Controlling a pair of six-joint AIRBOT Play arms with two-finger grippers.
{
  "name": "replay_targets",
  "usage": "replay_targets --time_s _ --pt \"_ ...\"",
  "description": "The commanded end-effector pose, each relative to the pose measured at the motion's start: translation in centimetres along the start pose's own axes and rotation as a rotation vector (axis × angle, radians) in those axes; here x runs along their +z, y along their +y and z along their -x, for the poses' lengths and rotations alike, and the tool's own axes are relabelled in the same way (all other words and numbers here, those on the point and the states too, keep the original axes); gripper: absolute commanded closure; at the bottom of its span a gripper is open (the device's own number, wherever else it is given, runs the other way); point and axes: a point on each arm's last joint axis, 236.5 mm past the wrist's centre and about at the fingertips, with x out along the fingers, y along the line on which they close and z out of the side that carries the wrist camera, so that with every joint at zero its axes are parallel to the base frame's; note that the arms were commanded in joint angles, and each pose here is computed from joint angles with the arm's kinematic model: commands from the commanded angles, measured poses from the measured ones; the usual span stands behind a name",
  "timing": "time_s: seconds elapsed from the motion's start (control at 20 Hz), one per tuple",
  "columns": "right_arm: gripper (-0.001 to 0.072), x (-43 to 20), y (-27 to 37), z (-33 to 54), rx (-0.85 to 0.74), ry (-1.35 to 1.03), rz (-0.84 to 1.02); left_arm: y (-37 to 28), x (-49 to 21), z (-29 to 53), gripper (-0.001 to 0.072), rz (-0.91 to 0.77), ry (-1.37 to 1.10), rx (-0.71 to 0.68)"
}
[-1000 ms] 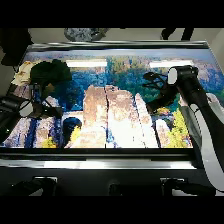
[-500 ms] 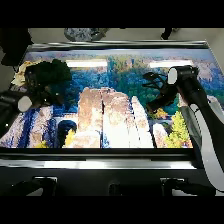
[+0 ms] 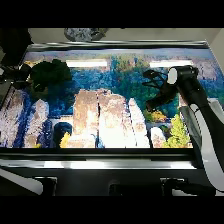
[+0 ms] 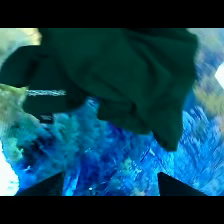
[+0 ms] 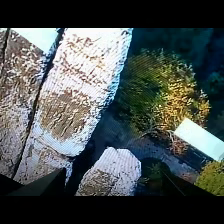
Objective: Fold the shirts.
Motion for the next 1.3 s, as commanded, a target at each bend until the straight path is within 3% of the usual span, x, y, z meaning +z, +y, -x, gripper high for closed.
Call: replay_targets --time_s 0.0,0.65,0.75,0.85,0.9,1.05,1.1,1.25 --pt "0.0040 1.2 -0.4 0.0 -0.016 -0.048 -0.013 2.7 1.6 -5.1 -0.0013 0.256 0.094 -0.129" --pt "0.0040 0.2 0.8 0.0 0.032 -0.009 -0.041 3.5 6.3 -13.4 -0.0007 0.274 -0.236 -0.201" --pt "0.0040 0.2 1.0 0.0 0.041 -0.008 -0.041 3.4 5.7 -14.1 0.0225 0.296 -0.222 -0.201" --pt "0.0040 0.1 1.1 0.0 0.045 -0.004 -0.042 3.2 5.0 -14.6 0.0595 0.317 -0.202 -0.210" --pt "0.0040 0.0 1.1 0.0 0.047 0.001 -0.041 3.0 4.8 -14.7 0.0679 0.323 -0.195 -0.214" --pt "0.0040 0.0 1.1 0.0 0.045 0.002 -0.040 1.4 4.8 -13.8 0.0682 0.313 -0.193 -0.242" --pt "0.0039 -0.1 1.0 0.0 0.042 0.005 -0.040 -0.3 5.3 -12.5 0.0684 0.238 -0.223 -0.263" --pt "0.0039 -0.6 1.2 0.0 0.048 0.027 -0.039 -8.7 5.5 -4.6 0.0683 -0.253 -0.328 -0.327"
